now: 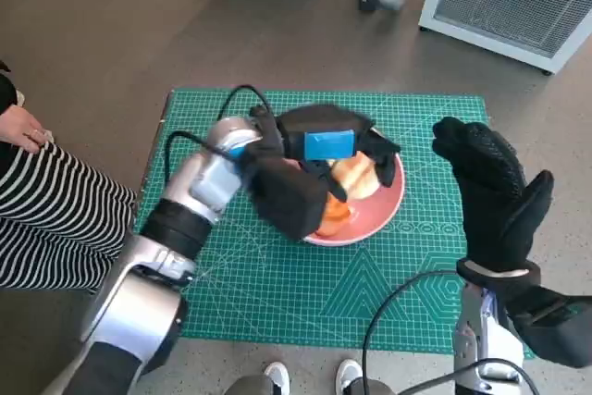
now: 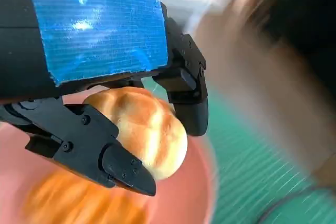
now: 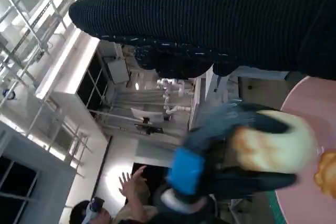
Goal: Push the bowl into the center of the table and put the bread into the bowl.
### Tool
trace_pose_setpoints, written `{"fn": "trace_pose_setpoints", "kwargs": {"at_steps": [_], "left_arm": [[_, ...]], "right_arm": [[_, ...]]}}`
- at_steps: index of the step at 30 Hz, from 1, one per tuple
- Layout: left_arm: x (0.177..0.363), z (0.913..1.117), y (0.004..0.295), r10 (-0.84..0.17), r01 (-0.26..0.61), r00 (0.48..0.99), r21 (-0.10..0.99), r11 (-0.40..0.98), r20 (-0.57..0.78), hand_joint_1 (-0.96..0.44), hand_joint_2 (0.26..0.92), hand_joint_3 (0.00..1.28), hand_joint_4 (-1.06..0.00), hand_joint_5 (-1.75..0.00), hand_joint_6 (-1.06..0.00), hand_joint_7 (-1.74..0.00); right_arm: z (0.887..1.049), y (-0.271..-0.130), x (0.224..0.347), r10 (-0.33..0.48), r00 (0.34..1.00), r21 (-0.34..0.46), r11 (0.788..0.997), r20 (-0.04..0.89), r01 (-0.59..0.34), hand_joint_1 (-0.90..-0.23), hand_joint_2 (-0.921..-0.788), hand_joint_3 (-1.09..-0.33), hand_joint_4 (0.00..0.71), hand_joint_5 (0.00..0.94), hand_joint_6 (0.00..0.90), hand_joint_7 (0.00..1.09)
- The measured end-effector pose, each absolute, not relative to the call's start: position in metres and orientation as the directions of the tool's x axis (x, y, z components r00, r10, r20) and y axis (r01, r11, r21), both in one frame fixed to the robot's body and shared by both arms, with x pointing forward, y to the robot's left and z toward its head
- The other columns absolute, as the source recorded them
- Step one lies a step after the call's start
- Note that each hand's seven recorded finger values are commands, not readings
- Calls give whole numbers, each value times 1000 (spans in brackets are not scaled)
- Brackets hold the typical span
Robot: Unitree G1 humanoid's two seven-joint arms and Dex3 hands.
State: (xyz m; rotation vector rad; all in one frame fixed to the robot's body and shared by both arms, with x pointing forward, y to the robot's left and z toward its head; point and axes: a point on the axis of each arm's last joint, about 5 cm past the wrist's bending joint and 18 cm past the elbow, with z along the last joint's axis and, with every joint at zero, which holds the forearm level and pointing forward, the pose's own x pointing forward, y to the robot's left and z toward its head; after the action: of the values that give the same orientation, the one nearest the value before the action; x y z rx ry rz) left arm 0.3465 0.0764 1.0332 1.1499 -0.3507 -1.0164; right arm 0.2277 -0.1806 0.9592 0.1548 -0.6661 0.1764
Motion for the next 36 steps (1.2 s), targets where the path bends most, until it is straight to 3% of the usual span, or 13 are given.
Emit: {"fn": "trace_pose_setpoints", "kwargs": {"at_steps": [5,19,27,30,36], "left_arm": [[348,1030,77,-748,545,558,839,3,-359,-236,880,23,-148,-42,-239,-57],[337,1028,94,-803,482,560,869,116,-203,-601,912,31,-115,-5,-265,-25],[329,1039,123,-824,461,549,774,435,136,-658,921,146,-170,-23,-343,-54],[325,1040,133,-786,444,542,693,568,297,-666,921,204,-190,-28,-360,-62],[317,1030,146,-665,437,530,502,746,526,-721,921,468,-226,-33,-333,-54]], "right_arm": [[959,-181,226,106,772,85,976,626,-202,-685,-921,-652,155,1,40,473],[961,-183,228,96,773,88,977,627,-193,-692,-921,-649,164,5,40,480],[967,-180,235,108,763,86,974,637,-209,-692,-921,-643,170,7,41,480],[972,-180,237,115,755,78,973,646,-215,-692,-921,-642,169,6,42,480],[983,-181,243,139,734,45,974,664,-224,-687,-921,-642,165,3,43,478]]}}
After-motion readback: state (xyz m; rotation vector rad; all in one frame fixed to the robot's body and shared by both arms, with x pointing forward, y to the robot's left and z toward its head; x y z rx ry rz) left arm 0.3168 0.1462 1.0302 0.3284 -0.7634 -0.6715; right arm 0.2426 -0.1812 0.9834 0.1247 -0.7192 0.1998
